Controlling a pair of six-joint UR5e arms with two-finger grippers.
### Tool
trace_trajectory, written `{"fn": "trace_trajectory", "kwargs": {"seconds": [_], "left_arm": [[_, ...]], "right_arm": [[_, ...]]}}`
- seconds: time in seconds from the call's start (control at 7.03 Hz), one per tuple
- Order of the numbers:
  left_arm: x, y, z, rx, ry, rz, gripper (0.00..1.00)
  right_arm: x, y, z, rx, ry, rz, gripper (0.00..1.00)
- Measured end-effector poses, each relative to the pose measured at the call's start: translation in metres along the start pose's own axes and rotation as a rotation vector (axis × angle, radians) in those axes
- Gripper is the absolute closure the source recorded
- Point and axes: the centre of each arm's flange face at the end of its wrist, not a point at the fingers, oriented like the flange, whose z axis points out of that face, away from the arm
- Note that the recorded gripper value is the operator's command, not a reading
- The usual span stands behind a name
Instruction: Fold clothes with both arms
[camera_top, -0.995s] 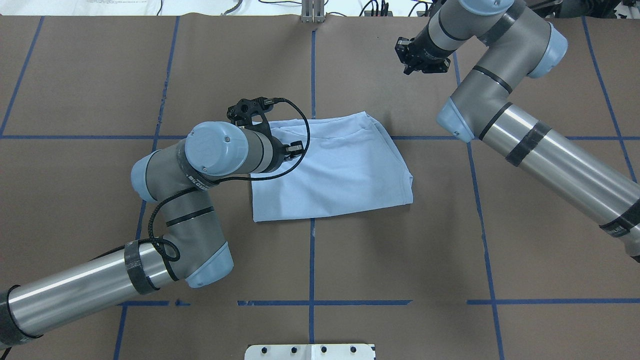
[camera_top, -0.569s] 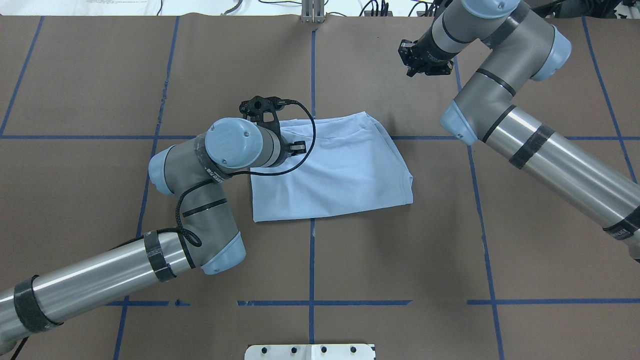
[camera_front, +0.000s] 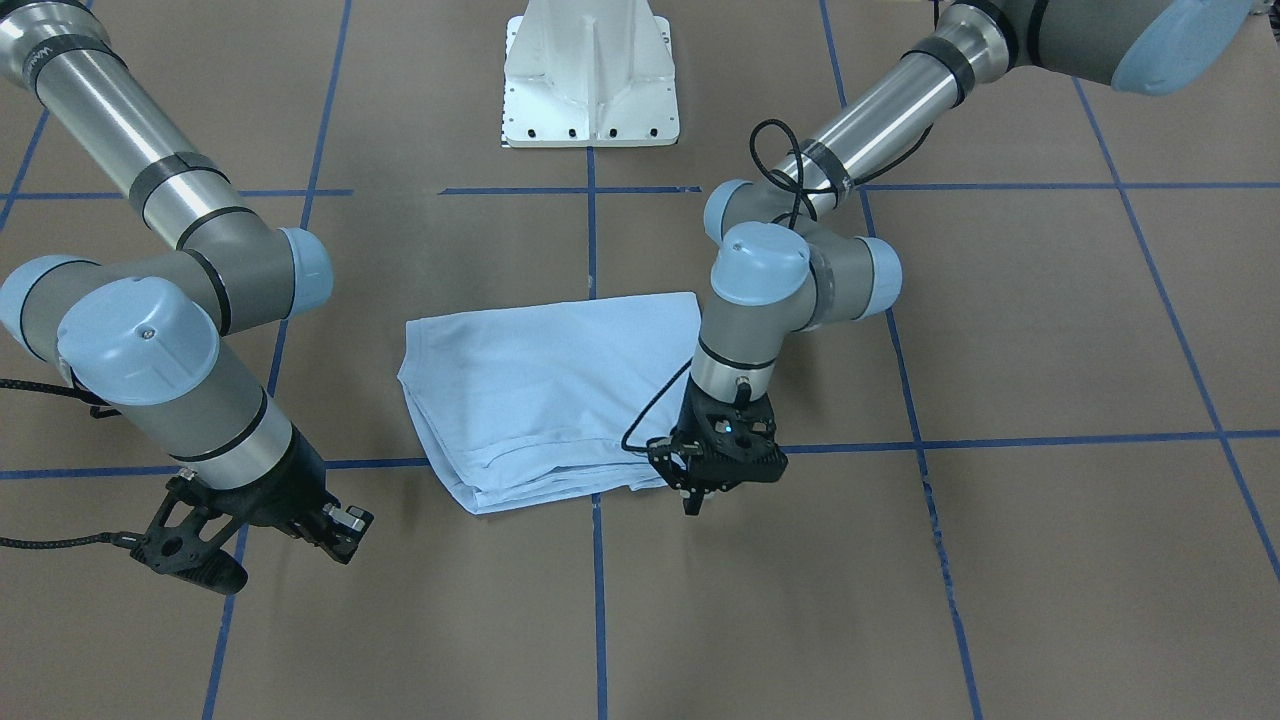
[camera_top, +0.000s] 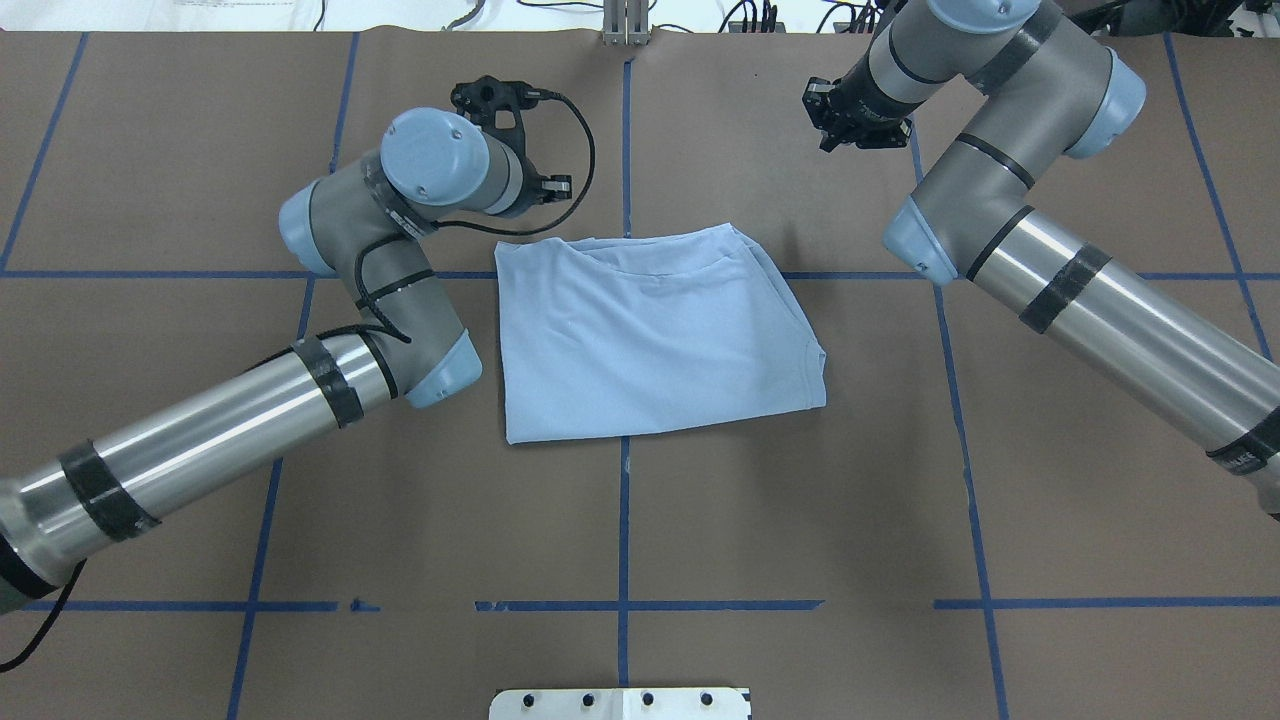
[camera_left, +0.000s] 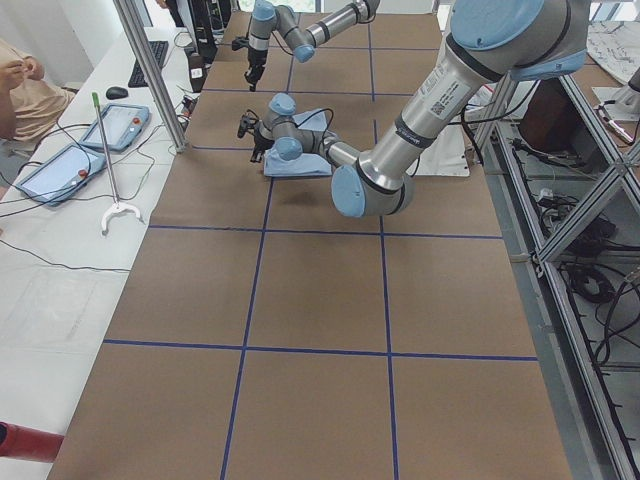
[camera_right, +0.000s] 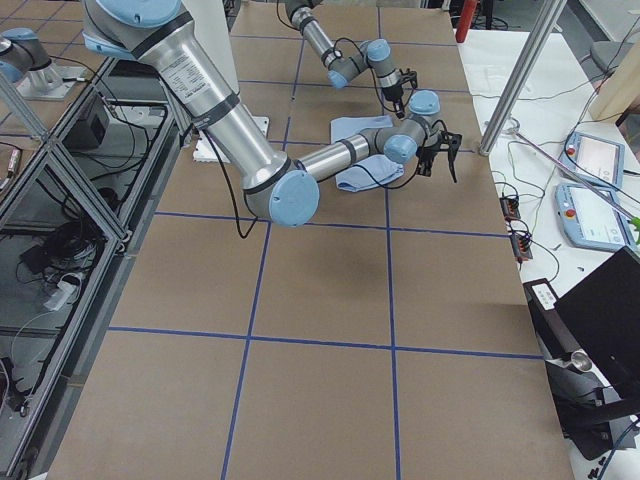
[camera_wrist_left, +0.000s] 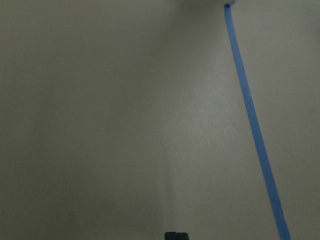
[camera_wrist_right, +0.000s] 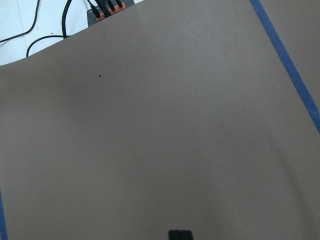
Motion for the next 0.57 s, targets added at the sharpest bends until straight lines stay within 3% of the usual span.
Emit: {"fn": "trace_trajectory", "kwargs": {"seconds": [0.28,0.57], "left_arm": [[-0.046,-0.046,0.004,0.029,-0.027,0.046,1.0],[-0.103,-0.07,-0.006,0.001,-0.029,0.045,1.0]], "right_arm": [[0.008,-0.008,0.001,0.004,0.018,-0.005,1.0],[0.041,-0.039,-0.006,0.003,0.087,-0.076,1.0]]}}
